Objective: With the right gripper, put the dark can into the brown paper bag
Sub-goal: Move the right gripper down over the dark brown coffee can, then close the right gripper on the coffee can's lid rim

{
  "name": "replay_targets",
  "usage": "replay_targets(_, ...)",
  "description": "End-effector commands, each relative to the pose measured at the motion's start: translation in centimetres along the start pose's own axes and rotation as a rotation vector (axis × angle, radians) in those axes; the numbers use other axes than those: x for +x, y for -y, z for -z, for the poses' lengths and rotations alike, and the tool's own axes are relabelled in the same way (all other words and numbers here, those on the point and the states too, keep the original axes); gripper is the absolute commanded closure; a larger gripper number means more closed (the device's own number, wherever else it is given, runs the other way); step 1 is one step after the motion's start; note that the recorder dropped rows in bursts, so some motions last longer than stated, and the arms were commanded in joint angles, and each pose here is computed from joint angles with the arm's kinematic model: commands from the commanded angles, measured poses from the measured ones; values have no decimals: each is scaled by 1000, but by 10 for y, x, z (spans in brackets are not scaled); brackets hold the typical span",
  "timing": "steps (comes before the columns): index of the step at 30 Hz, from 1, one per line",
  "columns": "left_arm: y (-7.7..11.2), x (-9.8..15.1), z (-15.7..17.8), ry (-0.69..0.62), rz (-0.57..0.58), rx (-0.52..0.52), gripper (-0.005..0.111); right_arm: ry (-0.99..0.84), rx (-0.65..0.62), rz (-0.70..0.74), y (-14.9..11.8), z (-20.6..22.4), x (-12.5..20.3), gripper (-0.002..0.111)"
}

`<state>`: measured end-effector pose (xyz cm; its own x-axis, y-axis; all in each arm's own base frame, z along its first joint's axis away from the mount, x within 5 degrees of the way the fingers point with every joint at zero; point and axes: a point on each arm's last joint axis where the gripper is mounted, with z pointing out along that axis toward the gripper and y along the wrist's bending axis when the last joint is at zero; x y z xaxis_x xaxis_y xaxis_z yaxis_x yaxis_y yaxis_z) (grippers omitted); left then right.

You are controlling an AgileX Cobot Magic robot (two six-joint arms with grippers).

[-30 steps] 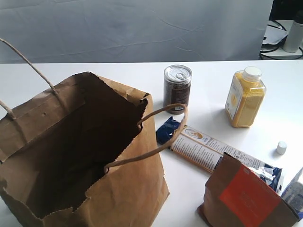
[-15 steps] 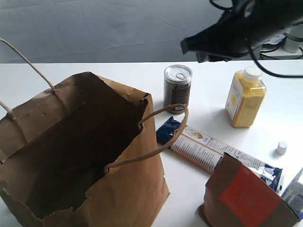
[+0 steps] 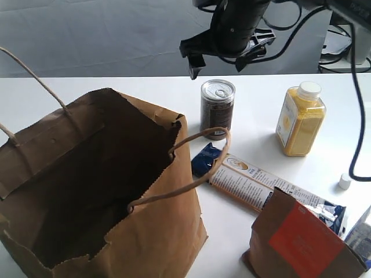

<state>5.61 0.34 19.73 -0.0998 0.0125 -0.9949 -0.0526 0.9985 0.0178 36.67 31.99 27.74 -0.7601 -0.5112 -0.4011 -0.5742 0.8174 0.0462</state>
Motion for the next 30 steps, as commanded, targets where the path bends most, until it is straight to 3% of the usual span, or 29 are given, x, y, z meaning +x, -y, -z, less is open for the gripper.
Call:
replay_targets(1, 0, 0, 0, 7, 0, 6, 107, -58, 22, -5, 4, -29, 2, 17)
replay_targets(14, 0, 0, 0, 7, 0, 6, 107, -72, 64, -21, 22, -90, 5, 17)
replay_targets(24, 0, 0, 0, 7, 0, 6, 107, -22, 62, -17, 22, -97, 1, 19)
replay_targets(27, 0, 0, 0, 7, 0, 6, 107, -14, 59, -21, 22, -97, 1, 29)
replay_targets(30, 0, 0, 0, 7, 0, 6, 107, -22, 58, -25, 20, -97, 2, 60)
